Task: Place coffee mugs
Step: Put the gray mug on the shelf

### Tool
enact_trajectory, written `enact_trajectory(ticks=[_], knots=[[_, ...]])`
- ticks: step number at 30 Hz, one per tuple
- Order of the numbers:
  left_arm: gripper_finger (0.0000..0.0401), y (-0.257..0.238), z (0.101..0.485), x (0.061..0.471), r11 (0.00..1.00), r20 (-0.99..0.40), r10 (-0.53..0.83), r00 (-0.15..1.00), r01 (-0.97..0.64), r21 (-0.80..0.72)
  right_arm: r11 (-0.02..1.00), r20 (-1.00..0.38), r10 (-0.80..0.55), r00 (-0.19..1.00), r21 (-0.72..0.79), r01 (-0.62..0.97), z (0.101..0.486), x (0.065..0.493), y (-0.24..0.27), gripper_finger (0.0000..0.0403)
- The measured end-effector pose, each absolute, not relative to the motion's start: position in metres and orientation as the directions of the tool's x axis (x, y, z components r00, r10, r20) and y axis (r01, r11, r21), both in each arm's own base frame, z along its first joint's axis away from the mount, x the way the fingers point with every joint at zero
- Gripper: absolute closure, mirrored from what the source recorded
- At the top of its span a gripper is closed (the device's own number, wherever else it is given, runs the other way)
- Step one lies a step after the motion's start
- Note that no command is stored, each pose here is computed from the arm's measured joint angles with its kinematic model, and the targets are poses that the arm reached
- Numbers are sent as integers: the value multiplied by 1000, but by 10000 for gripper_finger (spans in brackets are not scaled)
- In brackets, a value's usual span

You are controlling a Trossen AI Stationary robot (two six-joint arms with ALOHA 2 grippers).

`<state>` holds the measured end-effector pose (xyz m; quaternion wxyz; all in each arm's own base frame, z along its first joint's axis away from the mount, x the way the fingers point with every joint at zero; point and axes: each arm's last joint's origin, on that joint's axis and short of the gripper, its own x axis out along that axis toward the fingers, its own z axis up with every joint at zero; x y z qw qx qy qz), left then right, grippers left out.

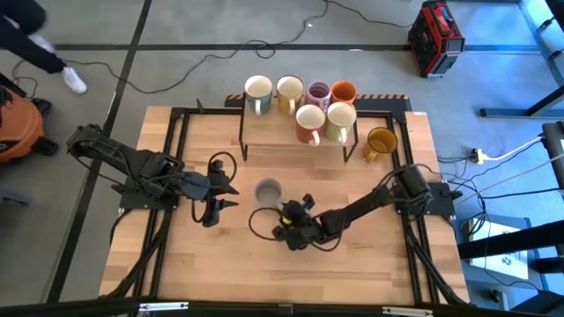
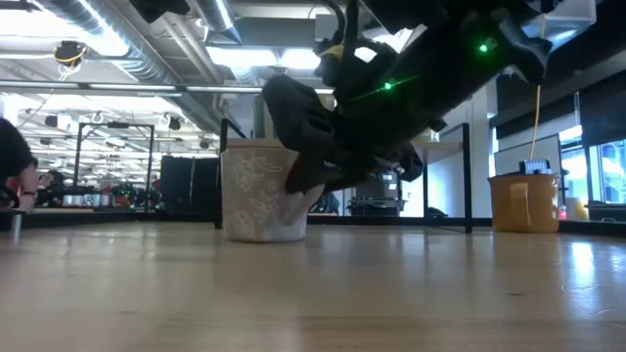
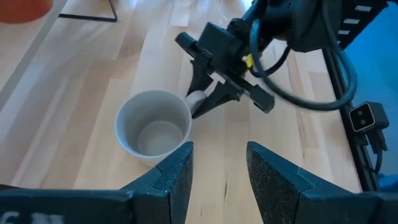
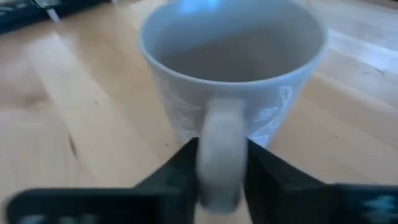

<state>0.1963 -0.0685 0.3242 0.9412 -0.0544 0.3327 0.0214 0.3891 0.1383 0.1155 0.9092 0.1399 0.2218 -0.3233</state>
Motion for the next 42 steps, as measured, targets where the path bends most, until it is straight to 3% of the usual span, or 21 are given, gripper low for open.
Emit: enact_trajectory(ticks=[3, 13, 20, 27, 33, 42], knots=[[257, -68, 324, 196, 994, -631, 5, 776, -73, -83, 755, -480, -542, 690, 84, 651, 114, 387, 143, 369], [257, -68, 324, 196, 996, -630, 4, 777, -58, -64, 755, -464, -540, 702, 100, 648, 121, 388, 143, 368], [257, -64, 334, 185, 994, -590, -6, 808, -59, -92, 714, -364, -616, 699, 118, 690, 165, 383, 135, 368], [257, -57, 345, 171, 991, -532, 16, 847, -82, -102, 660, -335, -705, 625, 11, 751, 218, 397, 118, 368], [257, -53, 351, 164, 989, -498, 44, 866, -108, -100, 545, -271, -812, 518, -32, 838, 263, 410, 94, 368], [257, -51, 352, 162, 988, -484, 82, 871, -137, -78, 436, -268, -864, 427, 29, 899, 267, 422, 49, 368]])
